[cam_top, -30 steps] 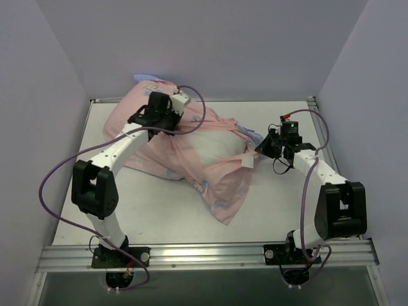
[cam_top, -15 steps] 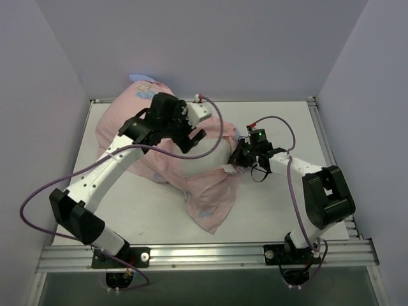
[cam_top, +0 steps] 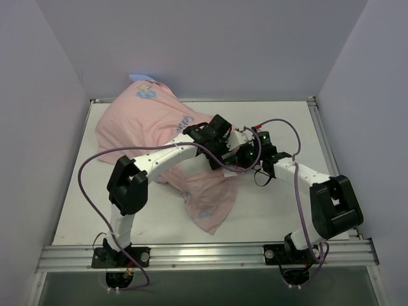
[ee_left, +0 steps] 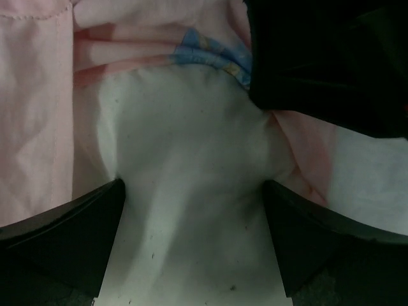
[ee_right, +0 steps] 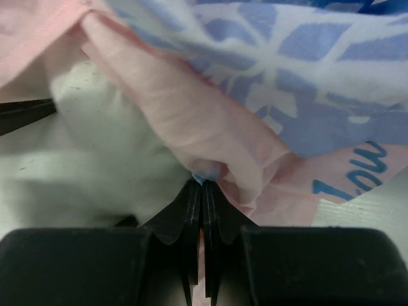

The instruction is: Remove the pillowcase from the pillow

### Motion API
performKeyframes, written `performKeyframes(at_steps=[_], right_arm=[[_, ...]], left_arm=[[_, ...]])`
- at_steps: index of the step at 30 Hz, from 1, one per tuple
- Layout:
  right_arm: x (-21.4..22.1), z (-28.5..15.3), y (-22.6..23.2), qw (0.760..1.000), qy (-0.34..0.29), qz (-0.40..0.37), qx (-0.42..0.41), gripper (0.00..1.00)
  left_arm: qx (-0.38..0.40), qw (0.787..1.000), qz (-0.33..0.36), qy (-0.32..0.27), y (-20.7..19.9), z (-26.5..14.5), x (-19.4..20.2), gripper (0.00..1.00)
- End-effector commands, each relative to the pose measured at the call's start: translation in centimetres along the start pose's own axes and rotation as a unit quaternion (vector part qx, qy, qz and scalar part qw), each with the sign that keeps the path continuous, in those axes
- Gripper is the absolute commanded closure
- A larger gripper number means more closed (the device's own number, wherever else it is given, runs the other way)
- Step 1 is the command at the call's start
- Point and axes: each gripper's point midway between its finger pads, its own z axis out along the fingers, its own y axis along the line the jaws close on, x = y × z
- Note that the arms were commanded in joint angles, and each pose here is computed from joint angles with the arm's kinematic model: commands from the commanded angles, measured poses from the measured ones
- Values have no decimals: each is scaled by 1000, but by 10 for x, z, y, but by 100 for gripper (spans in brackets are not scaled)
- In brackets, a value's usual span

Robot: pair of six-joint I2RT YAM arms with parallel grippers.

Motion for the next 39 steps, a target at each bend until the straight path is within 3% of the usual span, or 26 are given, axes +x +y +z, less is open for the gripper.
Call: performKeyframes(at_steps=[1,5,7,8,9,14,20,24,27,32,36,39], right_arm=[[-11,-10,12,1000,-24,6,-16,100],[-17,-12,7,999,-31,11,-1,100],[-22,-14,0,999,-41,16,10,100],[-26,-15,-5,999,-46,22,17,100],[-35,-18,-14,997,-58,33,26,100],[-83,-30,-32,991,-115,46,58,100],[-142,-26,-32,983,-155,18,95,100],[-136,17,-80,981,-113,22,155,100],[-127,41,-103,980,-89,30,177,100],[-122,65,-80,989,-76,22,125,100],[-144,51,-71,990,-92,27,106,100],[-155,42,-59,990,-92,-8,108,100]], left_arm=[[-25,1000,9,-10,13,-2,-7,0],[-43,998,5,44,17,25,24,1],[-64,997,-8,53,27,30,34,31],[-68,996,-19,59,34,31,43,76],[-73,995,-36,63,38,28,47,98],[-84,994,-68,5,57,-25,42,98],[-57,998,-11,-11,29,-81,65,98],[-10,999,-20,-31,9,-120,71,98],[-26,997,-50,-46,30,-151,66,98],[-44,987,-98,-118,68,-197,50,98],[-83,985,-81,-124,86,-218,50,98],[-84,974,-125,-166,98,-235,37,98]])
